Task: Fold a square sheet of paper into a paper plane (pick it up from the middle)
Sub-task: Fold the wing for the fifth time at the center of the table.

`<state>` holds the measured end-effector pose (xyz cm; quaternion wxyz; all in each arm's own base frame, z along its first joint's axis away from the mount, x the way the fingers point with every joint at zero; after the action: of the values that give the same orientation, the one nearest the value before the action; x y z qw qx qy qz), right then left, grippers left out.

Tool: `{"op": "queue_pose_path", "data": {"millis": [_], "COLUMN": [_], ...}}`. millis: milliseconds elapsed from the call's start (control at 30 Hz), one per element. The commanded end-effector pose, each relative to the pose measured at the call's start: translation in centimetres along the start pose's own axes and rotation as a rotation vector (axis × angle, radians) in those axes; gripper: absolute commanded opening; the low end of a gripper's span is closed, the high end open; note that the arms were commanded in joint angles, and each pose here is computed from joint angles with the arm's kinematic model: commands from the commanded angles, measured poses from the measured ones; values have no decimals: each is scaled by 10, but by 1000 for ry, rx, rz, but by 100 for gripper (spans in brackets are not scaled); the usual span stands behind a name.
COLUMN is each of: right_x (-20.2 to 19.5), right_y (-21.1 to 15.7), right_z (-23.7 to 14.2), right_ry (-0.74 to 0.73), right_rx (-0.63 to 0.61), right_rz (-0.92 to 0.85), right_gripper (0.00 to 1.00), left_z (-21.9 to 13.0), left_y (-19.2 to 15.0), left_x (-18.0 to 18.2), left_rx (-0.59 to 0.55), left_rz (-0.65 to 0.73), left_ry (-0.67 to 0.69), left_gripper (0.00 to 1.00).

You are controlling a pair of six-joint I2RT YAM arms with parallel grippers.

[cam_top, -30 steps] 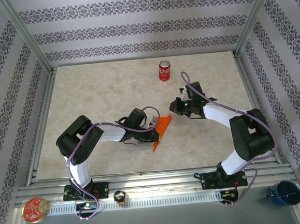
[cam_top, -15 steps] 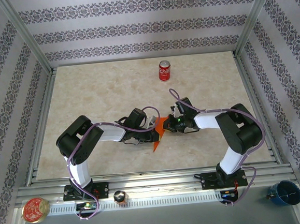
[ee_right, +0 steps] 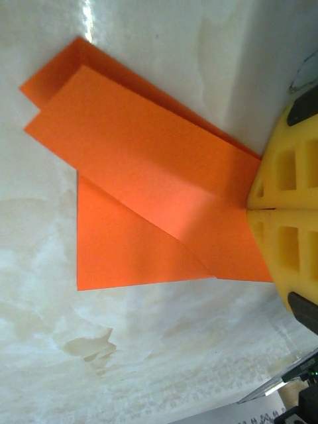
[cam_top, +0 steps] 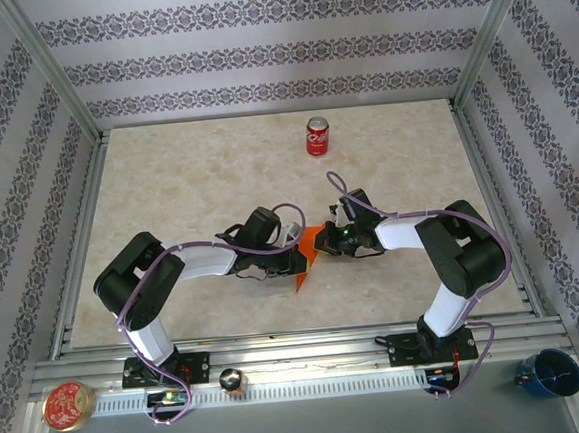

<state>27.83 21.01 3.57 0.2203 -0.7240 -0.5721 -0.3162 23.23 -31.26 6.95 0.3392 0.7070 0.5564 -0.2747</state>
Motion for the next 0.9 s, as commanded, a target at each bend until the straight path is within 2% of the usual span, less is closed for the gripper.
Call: {"op": "queue_pose_path", "data": {"millis": [0, 533, 867], "right_x": [-29, -36, -39], "right_y": [-4, -6, -6], "right_z": [3, 4, 3], "right_ry": [-107, -144, -169], "right_rx": [-1, 10, 17], "right_rz": [37, 45, 43], "right_gripper": [0, 0, 0], "left_z": [3, 19, 14], "left_y": [-1, -41, -53], "left_x": [-15, 29, 31], "left_rx": [26, 128, 140], "left_rz": [1, -57, -66], "left_ry": [-39, 95, 98], "left_gripper": [0, 0, 0]}}
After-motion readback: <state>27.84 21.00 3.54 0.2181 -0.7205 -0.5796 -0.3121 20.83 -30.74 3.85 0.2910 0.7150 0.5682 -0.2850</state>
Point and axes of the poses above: each hand's point on the last joint's axis, 136 mm out from that joint toward the fingers, its own z axis out along the fingers, its own x axis along the line the jaws close on, y = z × x, the point moved 3 cm from there along -z, back along the fingers, and after that the axes turned 2 degrees about z, right-handed, at the moved point
